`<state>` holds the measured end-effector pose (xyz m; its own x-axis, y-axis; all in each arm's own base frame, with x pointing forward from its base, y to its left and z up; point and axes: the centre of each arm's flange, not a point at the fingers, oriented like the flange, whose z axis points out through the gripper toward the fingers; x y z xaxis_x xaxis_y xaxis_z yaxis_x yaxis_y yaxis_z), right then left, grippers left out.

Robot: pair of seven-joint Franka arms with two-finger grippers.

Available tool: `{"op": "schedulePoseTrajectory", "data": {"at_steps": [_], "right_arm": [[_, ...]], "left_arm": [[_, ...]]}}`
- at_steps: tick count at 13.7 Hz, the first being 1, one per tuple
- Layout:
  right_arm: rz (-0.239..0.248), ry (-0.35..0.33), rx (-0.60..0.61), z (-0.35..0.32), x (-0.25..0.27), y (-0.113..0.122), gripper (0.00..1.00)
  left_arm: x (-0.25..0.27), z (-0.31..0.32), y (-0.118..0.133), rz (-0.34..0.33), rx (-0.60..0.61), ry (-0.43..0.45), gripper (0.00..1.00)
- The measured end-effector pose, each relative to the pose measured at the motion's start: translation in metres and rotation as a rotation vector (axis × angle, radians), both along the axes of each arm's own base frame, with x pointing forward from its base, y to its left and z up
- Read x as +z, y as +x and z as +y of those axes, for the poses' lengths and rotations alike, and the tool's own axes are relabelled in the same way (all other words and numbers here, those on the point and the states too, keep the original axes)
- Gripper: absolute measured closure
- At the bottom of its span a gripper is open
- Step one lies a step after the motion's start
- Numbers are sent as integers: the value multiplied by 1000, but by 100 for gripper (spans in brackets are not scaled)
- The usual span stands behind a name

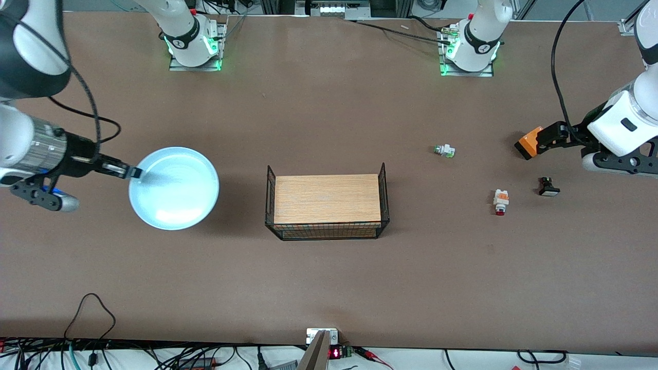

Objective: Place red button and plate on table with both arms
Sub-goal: 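Lift the plate out with the right gripper while the left gripper withdraws, then lower the blue plate onto the table with the right gripper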

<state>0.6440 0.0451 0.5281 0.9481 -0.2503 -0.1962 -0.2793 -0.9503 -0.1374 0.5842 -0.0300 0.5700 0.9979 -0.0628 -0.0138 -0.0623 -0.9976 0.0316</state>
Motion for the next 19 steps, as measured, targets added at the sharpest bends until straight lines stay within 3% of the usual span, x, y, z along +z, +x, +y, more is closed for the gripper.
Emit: {"op": "schedulePoseTrajectory", "data": {"at_steps": [3,6,10,14,18,19], "right_arm": [[52,-89,166,-14,-29,-3,97],[98,-111,204,-22,-78,-4,97],[79,-93,249,-57,-173,-19,97],[0,-97,305,-81,-259,-51,97],[-57,-102,378,-104,-311,-81,97],[-59,-102,380,-107,-315,-83,90]], "left_arm": [[-8,-12,-28,-12,-18,31,0],[-8,-13,-33,-12,-24,48,0],[-8,-12,-33,-12,-25,51,0],[-8,-12,-33,-12,-25,56,0],[-8,-12,-33,-11,-26,57,0],[-8,-12,-33,-11,-26,57,0]]}}
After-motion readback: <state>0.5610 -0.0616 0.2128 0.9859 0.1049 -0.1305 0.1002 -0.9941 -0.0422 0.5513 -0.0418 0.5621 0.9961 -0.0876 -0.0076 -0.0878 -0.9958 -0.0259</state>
